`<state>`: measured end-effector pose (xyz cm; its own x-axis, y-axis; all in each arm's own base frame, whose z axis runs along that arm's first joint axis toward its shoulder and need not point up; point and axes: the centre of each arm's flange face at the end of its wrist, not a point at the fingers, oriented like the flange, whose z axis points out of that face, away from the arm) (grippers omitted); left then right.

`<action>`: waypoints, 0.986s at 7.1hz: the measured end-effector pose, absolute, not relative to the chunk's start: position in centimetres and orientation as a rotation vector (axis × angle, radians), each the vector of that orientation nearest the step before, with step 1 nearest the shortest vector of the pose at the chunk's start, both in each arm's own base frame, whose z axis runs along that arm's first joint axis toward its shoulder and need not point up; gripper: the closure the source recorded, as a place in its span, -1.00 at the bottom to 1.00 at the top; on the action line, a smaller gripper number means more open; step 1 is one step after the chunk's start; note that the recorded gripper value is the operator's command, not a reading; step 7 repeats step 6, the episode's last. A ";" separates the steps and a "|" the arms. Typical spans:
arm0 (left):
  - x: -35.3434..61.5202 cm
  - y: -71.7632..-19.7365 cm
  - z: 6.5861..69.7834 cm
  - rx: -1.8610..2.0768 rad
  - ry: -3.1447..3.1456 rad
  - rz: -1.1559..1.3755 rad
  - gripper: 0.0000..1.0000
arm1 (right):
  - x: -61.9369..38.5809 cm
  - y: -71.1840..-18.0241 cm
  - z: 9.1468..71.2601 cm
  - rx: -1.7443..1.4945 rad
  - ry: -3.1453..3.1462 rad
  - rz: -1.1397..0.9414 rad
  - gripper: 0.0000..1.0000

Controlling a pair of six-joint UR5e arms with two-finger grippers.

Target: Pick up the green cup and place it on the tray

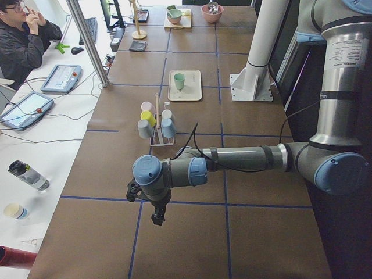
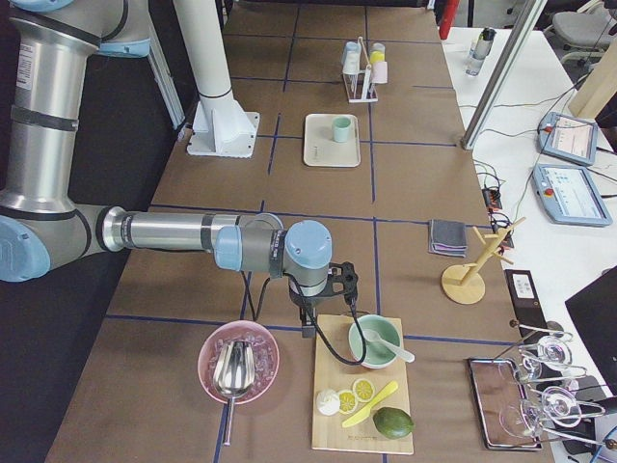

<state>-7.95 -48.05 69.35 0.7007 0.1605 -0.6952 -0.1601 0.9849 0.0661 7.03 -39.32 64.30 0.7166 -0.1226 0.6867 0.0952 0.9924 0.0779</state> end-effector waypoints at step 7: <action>-7.9 -47.7 69.6 -0.004 0.775 0.176 -1.00 | 7.0 -39.4 64.1 0.038 -0.765 -0.111 -1.00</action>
